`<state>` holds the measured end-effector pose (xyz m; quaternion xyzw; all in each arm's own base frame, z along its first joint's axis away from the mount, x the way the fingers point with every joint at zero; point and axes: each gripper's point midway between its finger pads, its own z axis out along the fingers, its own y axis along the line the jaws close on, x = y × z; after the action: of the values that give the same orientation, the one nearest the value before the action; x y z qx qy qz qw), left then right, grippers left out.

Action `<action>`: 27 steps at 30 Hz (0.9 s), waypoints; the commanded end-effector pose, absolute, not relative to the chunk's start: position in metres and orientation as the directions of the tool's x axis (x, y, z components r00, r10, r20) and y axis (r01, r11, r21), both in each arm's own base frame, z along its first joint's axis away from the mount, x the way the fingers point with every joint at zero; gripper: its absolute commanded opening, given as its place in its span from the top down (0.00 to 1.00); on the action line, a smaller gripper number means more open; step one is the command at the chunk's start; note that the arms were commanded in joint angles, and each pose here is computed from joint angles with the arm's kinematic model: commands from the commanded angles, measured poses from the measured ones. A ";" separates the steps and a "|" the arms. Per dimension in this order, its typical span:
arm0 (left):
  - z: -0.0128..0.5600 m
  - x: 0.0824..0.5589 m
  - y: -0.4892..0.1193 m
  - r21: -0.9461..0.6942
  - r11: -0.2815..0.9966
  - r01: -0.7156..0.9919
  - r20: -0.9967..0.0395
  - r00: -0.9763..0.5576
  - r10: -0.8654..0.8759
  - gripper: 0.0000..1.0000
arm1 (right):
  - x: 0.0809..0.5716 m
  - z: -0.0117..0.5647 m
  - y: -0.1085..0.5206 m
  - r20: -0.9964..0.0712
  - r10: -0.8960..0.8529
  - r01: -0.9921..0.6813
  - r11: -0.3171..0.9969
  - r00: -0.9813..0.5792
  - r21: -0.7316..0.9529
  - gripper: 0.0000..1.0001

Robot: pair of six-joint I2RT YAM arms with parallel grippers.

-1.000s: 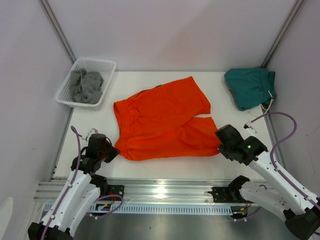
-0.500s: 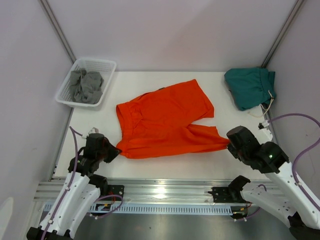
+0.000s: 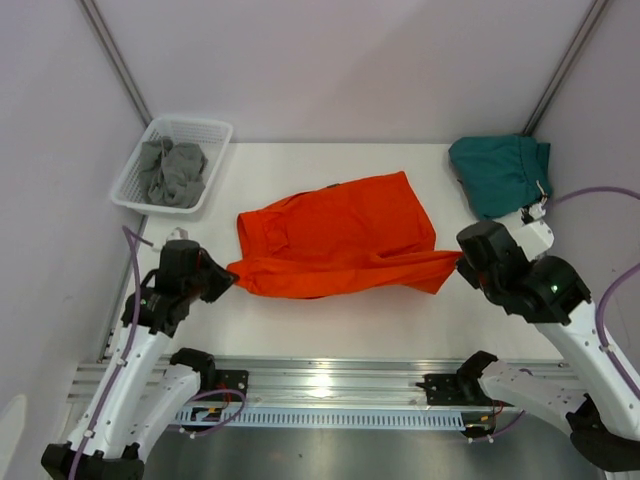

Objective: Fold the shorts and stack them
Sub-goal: Fold the shorts

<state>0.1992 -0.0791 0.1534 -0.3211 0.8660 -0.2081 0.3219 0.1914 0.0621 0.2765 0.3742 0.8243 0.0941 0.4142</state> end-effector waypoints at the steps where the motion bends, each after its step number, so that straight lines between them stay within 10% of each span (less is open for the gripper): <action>1: 0.189 0.216 -0.074 -0.545 0.727 -0.418 -0.474 -0.562 -0.678 0.99 | 0.203 0.303 0.043 -0.714 0.625 0.537 0.738 -0.315 0.410 1.00; 27: 0.177 0.294 -0.068 -0.585 0.608 -0.536 -0.315 -0.541 -0.780 0.99 | 0.391 0.324 0.055 -0.742 0.546 0.434 0.820 -0.390 0.375 1.00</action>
<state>0.2757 -0.0735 0.1604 -0.3798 0.8628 -0.2068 0.2620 0.3645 0.0617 0.2992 0.3083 0.8503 0.0578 0.4226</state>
